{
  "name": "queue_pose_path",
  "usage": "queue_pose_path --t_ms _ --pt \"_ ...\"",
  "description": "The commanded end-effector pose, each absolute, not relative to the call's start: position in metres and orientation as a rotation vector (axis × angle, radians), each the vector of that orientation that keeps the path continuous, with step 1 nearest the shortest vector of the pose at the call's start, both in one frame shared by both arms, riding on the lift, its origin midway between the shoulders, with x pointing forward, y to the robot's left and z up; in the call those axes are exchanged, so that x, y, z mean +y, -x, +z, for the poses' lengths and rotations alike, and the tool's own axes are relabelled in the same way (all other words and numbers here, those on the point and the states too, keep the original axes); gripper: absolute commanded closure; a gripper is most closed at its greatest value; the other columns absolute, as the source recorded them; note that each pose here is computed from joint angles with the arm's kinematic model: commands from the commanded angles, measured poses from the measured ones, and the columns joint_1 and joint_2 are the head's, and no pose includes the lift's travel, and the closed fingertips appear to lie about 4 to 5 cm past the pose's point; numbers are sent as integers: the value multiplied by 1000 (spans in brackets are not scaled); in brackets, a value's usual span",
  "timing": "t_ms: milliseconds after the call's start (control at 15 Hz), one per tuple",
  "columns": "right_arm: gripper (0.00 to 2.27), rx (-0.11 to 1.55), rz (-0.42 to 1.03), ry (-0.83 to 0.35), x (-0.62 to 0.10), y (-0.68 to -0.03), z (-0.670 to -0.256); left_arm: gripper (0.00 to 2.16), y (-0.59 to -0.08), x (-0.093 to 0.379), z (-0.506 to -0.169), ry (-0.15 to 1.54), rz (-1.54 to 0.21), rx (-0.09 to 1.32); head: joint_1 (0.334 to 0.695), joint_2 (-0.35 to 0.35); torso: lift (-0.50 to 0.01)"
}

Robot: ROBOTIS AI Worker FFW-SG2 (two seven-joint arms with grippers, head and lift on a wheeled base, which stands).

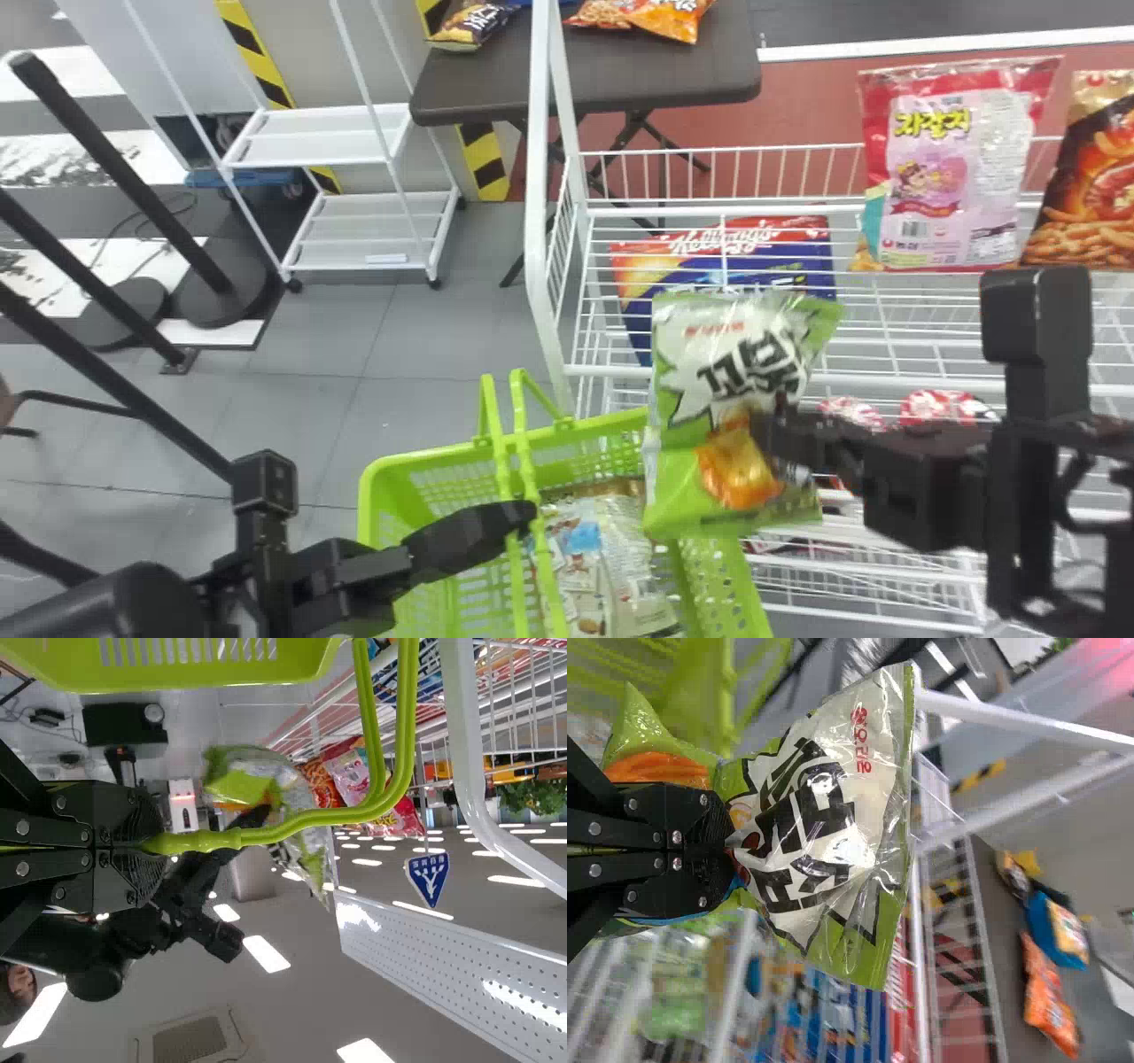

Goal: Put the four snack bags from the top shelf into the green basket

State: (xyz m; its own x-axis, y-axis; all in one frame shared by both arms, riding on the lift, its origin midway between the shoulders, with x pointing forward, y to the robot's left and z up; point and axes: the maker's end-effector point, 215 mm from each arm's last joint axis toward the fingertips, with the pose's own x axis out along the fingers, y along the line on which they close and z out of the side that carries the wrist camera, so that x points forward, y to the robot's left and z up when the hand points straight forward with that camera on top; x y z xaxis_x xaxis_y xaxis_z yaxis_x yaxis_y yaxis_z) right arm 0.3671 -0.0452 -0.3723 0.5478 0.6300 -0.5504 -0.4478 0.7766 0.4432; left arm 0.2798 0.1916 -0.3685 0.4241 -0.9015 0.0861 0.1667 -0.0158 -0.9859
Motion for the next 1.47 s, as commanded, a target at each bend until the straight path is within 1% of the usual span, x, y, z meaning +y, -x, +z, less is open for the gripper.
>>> queue_pose_path --t_ms 0,133,267,333,600,800,1000,1067,1133,1200,1267,1400 --pt "2250 817 726 -294 -19 -342 -382 2142 -279 191 -366 1317 -993 736 695 257 0" --pt "2250 851 781 -314 7 -328 -395 2142 -279 191 -366 1320 -993 736 695 299 0" --pt "2250 879 807 -329 24 -323 -412 2142 -279 191 -365 1319 -997 733 695 350 0" --pt "2250 881 821 -337 35 -323 -419 2142 -279 191 -365 1320 -996 734 695 350 0" --pt "2246 892 870 -306 81 -329 -446 2142 -279 189 -363 1317 -1003 732 695 350 0" --pt "2246 913 902 -252 120 -336 -469 2142 -279 189 -363 1318 -1006 730 695 350 0" --pt "2229 952 942 -210 153 -330 -486 2142 -278 188 -363 1319 -1006 730 695 350 0" --pt "1963 966 941 -176 154 -330 -493 2142 -278 188 -363 1319 -1006 730 695 350 0" --pt "1052 980 938 -169 153 -329 -499 2142 -278 189 -363 1319 -1004 732 695 350 0" --pt "46 983 936 -169 152 -329 -499 2142 -278 189 -363 1319 -1004 732 695 350 0" --pt "-2 984 935 -180 150 -328 -497 2142 -278 189 -363 1317 -1004 733 695 350 0" --pt "19 987 932 -230 135 -325 -482 2142 -278 190 -363 1314 -1004 734 695 350 0"
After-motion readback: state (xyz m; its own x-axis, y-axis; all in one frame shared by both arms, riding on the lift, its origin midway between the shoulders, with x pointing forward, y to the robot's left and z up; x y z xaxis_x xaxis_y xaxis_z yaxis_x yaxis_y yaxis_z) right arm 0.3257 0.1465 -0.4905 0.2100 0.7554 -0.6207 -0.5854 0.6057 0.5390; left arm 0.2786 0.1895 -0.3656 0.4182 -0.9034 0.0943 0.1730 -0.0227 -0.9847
